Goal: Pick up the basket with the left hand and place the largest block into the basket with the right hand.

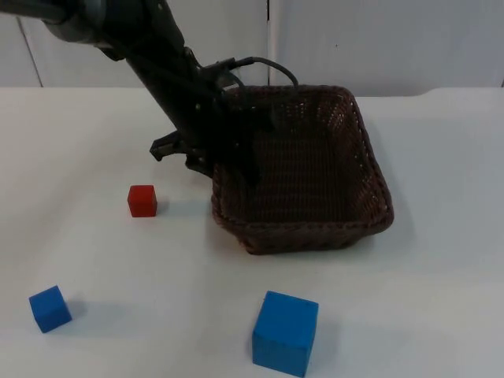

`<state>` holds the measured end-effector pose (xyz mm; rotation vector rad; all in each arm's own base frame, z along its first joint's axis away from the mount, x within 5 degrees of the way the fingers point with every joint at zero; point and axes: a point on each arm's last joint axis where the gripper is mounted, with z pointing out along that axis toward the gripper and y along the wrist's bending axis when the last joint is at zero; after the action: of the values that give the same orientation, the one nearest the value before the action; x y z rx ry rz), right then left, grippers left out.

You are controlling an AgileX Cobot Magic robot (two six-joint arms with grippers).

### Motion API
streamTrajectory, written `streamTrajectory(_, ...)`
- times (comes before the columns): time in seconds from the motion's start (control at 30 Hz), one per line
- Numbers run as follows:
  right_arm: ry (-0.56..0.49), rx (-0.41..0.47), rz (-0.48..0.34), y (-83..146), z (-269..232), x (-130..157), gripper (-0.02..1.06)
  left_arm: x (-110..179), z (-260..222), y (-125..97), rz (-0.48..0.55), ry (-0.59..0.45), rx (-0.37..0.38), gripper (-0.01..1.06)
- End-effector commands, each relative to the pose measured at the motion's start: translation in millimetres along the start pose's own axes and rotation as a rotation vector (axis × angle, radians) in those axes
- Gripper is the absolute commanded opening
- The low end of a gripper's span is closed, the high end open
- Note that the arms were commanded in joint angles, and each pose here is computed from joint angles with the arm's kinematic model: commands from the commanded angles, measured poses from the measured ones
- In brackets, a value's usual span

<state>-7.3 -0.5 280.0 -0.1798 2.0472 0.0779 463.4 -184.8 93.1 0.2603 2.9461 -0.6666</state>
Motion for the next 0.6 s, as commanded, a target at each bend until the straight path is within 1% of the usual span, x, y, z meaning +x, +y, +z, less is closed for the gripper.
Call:
streamTrajectory(0.0,-0.007,0.008,0.0,-0.1,-0.3,0.0,1.05,-0.7,-1.7,-4.1,-0.003,-0.002,0.007,0.19)
streamTrajectory(0.07,-0.007,0.008,0.0,-0.1,-0.3,0.0,1.05,-1.5,-2.5,-4.6,-0.004,-0.011,0.008,0.02)
streamTrajectory(0.1,-0.007,0.013,-0.005,-0.5,-0.3,0.0,1.05,-1.8,-4.3,-5.0,0.001,-0.014,0.005,0.0)
streamTrajectory(0.27,-0.007,0.013,-0.005,-0.5,-0.3,0.0,1.05,-4.5,-15.8,-7.8,0.005,-0.038,0.004,0.0)
streamTrajectory(0.3,-0.007,0.013,-0.006,-0.5,-0.3,0.0,1.05,-4.8,-20.2,-10.8,-0.001,-0.041,0.017,0.0)
streamTrajectory(0.4,-0.007,0.013,-0.006,-0.5,-0.3,0.0,1.05,-7.3,-42.1,-17.7,-0.007,-0.067,0.049,0.0)
streamTrajectory(0.47,-0.007,0.013,-0.006,-0.5,-0.3,0.0,1.05,-7.6,-50.6,-20.5,0.0,-0.075,0.051,0.0)
streamTrajectory(0.57,-0.007,0.013,-0.006,-0.5,-0.3,0.0,1.05,-7.2,-83.2,-31.7,0.027,-0.106,0.06,0.0)
